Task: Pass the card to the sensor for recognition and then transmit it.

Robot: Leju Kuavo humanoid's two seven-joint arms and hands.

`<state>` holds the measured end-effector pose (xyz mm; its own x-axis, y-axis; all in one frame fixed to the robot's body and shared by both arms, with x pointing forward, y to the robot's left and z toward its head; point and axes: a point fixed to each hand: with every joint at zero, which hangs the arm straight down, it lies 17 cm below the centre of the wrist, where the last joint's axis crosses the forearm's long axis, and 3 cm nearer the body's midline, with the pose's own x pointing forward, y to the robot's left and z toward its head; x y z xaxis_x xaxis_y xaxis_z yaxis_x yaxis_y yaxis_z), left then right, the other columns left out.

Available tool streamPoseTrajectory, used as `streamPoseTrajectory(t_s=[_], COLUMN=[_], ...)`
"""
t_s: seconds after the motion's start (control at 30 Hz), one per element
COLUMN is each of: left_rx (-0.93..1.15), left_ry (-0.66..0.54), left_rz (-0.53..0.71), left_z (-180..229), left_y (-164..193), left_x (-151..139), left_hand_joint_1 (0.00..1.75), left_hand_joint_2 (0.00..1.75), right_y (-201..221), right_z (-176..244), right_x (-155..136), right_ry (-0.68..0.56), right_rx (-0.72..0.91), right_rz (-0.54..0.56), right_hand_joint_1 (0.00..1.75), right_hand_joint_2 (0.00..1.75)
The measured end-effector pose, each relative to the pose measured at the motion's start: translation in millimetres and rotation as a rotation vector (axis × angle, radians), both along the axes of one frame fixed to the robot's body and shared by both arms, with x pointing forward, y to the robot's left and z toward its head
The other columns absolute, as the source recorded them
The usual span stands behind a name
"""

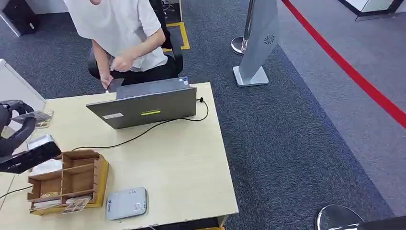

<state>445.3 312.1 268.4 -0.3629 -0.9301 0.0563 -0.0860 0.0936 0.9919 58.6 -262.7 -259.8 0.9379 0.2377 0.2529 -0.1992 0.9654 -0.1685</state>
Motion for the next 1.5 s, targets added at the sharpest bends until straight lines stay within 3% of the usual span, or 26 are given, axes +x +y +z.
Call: streamPoseTrajectory(t_s=[0.23,0.4,0.77,1.03,1.5], left_rx=[-0.009,-0.100,-0.229,-0.262,-0.245], left_ry=[-0.122,-0.300,-0.270,-0.146,-0.016], left_rz=[-0.121,-0.191,-0.039,0.062,0.025], left_z=[-17.0,-7.6,-59.1,-115.1,-169.4], left_y=[-51.3,-85.4,-92.9,-84.3,-110.7], left_x=[-58.6,-96.6,-126.9,-131.2,-147.6], left_hand_joint_1=[1.75,1.75,1.75,1.75,1.75], left_hand_joint_2=[1.75,1.75,1.75,1.75,1.75], right_y=[6.1,13.1,21.9,23.2,27.2], right_z=[8.7,13.8,21.9,25.0,29.0], right_x=[-5.4,-1.9,-2.8,-6.4,-5.4], right_ry=[0.016,-0.002,-0.008,-0.011,-0.020], right_rx=[-0.008,0.006,0.029,0.037,0.061], right_rz=[-0.007,0.009,0.005,0.018,0.038], right_hand_joint_1=[0.00,0.00,0.00,0.00,0.00], right_hand_joint_2=[1.75,1.75,1.75,1.75,1.75])
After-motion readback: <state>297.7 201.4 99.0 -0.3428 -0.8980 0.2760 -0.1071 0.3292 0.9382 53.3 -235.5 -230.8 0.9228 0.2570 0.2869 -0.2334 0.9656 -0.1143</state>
